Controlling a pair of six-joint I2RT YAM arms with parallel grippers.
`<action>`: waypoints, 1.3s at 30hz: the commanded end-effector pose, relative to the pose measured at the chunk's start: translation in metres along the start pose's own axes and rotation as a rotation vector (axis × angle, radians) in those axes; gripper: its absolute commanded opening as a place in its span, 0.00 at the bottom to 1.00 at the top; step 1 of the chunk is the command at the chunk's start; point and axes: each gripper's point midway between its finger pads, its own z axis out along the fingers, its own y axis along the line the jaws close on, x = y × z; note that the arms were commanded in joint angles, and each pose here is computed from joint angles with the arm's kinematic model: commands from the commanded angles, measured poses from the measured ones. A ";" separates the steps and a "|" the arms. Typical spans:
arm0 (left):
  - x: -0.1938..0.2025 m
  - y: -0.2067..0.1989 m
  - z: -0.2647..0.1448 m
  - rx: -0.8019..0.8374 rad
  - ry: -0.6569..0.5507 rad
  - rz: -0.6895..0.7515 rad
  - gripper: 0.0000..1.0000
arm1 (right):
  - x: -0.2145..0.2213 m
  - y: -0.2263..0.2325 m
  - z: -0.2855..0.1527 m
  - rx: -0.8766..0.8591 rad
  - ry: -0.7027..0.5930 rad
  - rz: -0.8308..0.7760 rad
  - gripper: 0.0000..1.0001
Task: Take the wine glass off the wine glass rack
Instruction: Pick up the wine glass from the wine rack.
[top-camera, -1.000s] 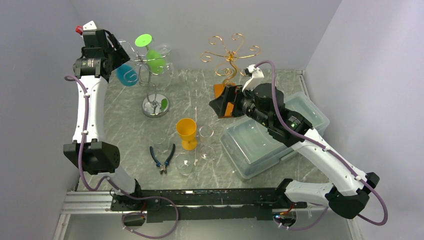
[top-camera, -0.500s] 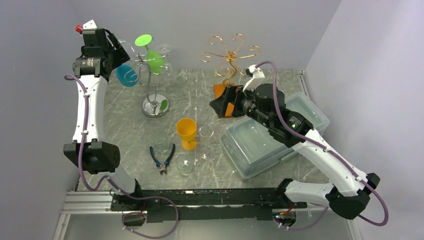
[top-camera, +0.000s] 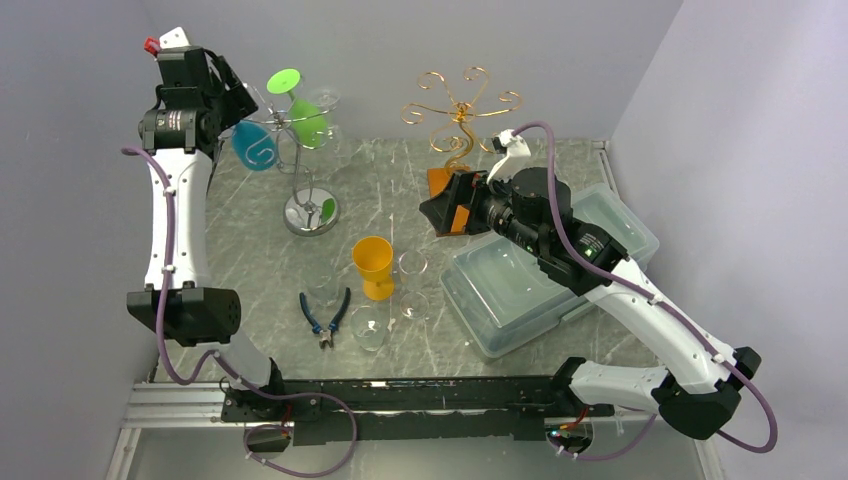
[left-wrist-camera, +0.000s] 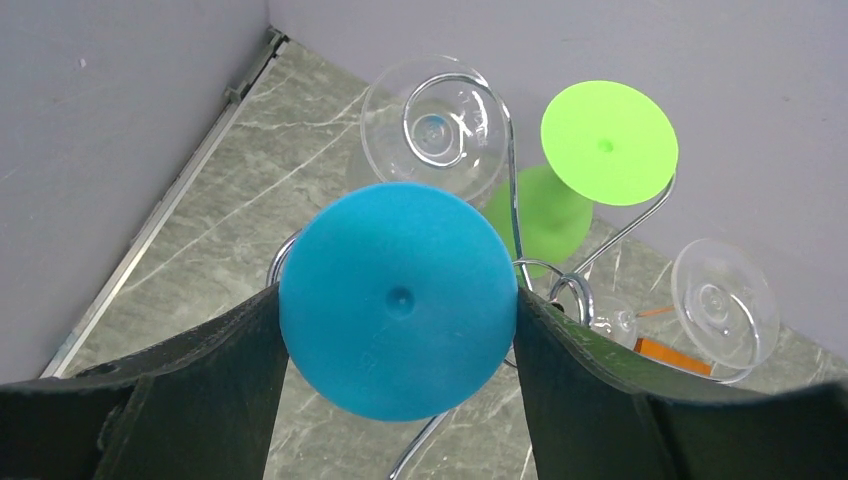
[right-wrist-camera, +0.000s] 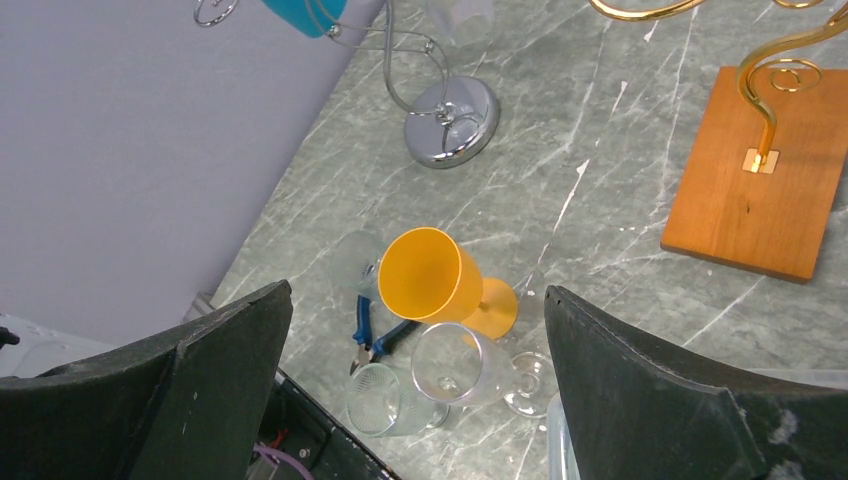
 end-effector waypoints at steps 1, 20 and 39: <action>-0.006 -0.005 -0.009 0.022 -0.008 0.001 0.40 | -0.011 0.008 -0.004 -0.035 -0.042 0.010 1.00; 0.020 0.005 -0.042 0.035 0.069 0.017 0.40 | -0.007 0.013 0.001 -0.053 -0.021 0.009 1.00; 0.062 0.032 -0.106 0.024 0.187 0.052 0.40 | 0.000 0.020 0.007 -0.072 0.007 0.005 1.00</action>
